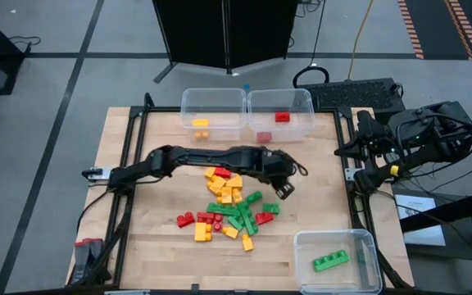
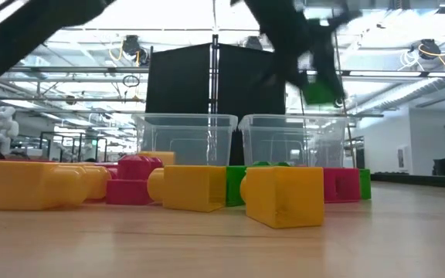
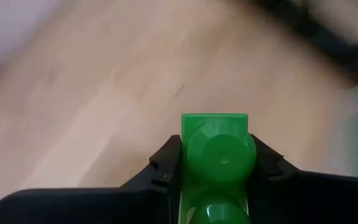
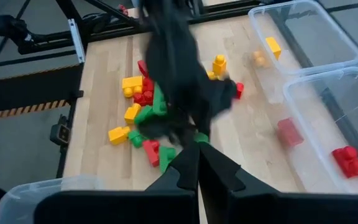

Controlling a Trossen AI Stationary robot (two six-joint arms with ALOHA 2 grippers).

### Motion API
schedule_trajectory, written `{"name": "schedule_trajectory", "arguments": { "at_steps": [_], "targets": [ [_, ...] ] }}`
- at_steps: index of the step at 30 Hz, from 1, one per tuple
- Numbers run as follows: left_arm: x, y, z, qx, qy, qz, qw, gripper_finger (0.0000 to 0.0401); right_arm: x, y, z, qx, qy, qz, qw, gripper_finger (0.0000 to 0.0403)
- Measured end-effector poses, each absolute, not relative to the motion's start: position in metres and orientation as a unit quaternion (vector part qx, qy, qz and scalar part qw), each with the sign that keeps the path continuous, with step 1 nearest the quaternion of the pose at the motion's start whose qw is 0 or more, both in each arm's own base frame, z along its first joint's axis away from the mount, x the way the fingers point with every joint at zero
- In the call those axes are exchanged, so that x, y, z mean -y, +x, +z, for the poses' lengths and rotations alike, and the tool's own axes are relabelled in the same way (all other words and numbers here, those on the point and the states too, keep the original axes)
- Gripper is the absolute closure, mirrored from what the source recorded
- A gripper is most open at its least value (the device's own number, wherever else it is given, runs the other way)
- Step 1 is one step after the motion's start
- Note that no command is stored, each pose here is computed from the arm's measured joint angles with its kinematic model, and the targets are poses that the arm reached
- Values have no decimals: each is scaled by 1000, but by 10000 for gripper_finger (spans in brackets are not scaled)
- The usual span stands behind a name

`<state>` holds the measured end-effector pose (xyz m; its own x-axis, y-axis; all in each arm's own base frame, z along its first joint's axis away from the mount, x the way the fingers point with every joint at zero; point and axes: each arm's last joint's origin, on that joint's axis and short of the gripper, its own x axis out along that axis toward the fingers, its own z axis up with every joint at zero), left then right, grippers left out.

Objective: Sort blocks
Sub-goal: Put the green piece into the bottom right transparent bin

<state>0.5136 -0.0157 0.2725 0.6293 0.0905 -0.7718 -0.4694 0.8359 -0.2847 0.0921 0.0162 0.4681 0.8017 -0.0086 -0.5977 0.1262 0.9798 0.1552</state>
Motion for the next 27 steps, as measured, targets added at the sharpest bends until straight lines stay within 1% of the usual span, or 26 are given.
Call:
{"name": "schedule_trajectory", "arguments": {
  "at_steps": [3,6,9,11,15,20,24,27],
  "targets": [
    [30,506,312,-338,-211,115,910,315,-15,92,468,-308,81,-54,946,401],
    [50,502,342,-275,-171,64,944,315,-13,92,469,-303,74,-74,947,401],
    [75,504,358,-205,-134,16,969,315,-12,92,469,-300,68,-90,947,401],
    [95,506,362,-172,-109,-14,979,315,-12,92,469,-299,71,-91,947,401],
    [132,515,353,-112,-67,-61,990,315,-12,92,469,-297,92,-97,945,401],
    [170,525,326,-76,14,-106,991,315,-13,92,469,-295,118,-106,942,401],
    [194,534,303,-42,27,-146,988,315,-13,92,469,-293,129,-109,941,401],
    [200,539,293,-13,42,-151,988,315,-13,93,468,-293,139,-112,939,401]
  ]
}}
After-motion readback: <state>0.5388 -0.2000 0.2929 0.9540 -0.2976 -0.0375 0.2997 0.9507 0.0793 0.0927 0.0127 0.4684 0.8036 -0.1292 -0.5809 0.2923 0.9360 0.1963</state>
